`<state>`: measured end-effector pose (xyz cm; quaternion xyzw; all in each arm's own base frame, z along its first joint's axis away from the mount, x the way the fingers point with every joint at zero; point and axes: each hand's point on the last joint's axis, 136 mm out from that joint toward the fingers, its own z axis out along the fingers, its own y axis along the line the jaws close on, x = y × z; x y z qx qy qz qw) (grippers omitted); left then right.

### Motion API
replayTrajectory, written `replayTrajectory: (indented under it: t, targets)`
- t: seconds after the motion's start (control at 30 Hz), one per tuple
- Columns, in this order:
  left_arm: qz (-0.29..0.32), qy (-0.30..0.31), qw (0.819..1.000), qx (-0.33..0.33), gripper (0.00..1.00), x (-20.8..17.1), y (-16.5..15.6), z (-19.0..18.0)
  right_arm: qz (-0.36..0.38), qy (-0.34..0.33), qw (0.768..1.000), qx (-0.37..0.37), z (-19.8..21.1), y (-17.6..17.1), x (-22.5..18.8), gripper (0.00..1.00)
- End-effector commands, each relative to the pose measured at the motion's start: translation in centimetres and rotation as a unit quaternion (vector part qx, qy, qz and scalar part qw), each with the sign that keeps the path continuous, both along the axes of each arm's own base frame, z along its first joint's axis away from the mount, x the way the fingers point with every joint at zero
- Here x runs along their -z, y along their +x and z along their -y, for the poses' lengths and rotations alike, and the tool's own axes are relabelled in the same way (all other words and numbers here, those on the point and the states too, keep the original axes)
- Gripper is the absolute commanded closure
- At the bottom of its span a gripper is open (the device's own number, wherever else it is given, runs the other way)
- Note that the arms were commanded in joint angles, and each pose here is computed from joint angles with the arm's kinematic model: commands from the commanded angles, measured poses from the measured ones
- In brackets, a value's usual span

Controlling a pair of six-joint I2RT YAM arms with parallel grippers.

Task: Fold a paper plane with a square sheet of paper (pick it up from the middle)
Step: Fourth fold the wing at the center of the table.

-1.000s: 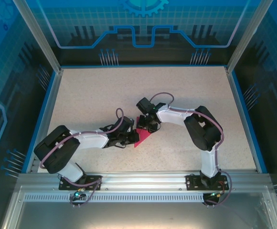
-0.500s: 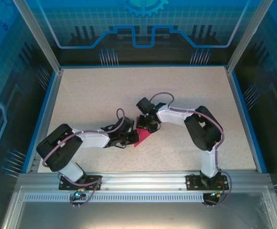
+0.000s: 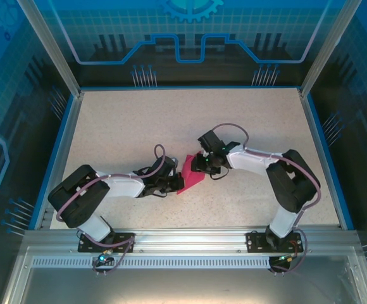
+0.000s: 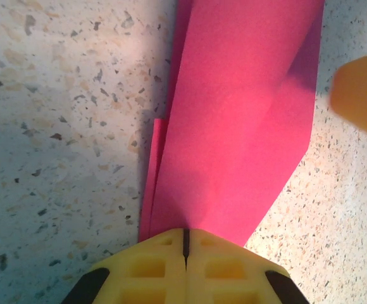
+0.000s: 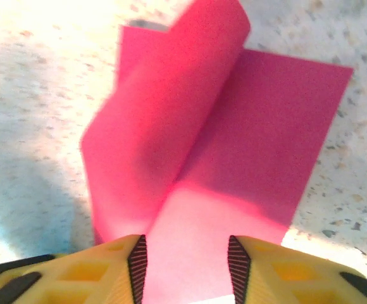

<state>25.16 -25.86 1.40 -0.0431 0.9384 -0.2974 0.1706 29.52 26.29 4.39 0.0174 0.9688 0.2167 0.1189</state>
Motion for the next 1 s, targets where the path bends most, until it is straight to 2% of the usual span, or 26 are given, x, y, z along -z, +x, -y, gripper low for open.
replayTrajectory:
  t: [0.0,0.23,0.33,0.6,0.97]
  targets:
    - [-0.041,0.046,0.998,0.023,1.00,3.1,-2.6,-1.7,0.035,0.046,0.997,-0.055,-1.3,-0.5,-1.2,0.64]
    - [-0.040,0.045,0.998,0.028,1.00,3.1,-2.6,-1.6,0.012,0.096,0.990,-0.102,-4.1,-1.9,0.1,0.87]
    - [-0.042,0.045,0.998,0.026,1.00,3.1,-2.7,-1.7,0.002,0.112,0.987,-0.113,-5.1,-2.1,0.7,0.92]
    - [-0.044,0.047,0.998,0.025,1.00,3.2,-2.7,-1.8,-0.028,0.105,0.987,-0.117,-5.6,-2.5,2.9,0.98]
    - [-0.057,0.059,0.996,0.032,1.00,3.7,-3.6,-2.4,-0.022,0.068,0.994,-0.078,-1.8,0.1,4.7,0.99]
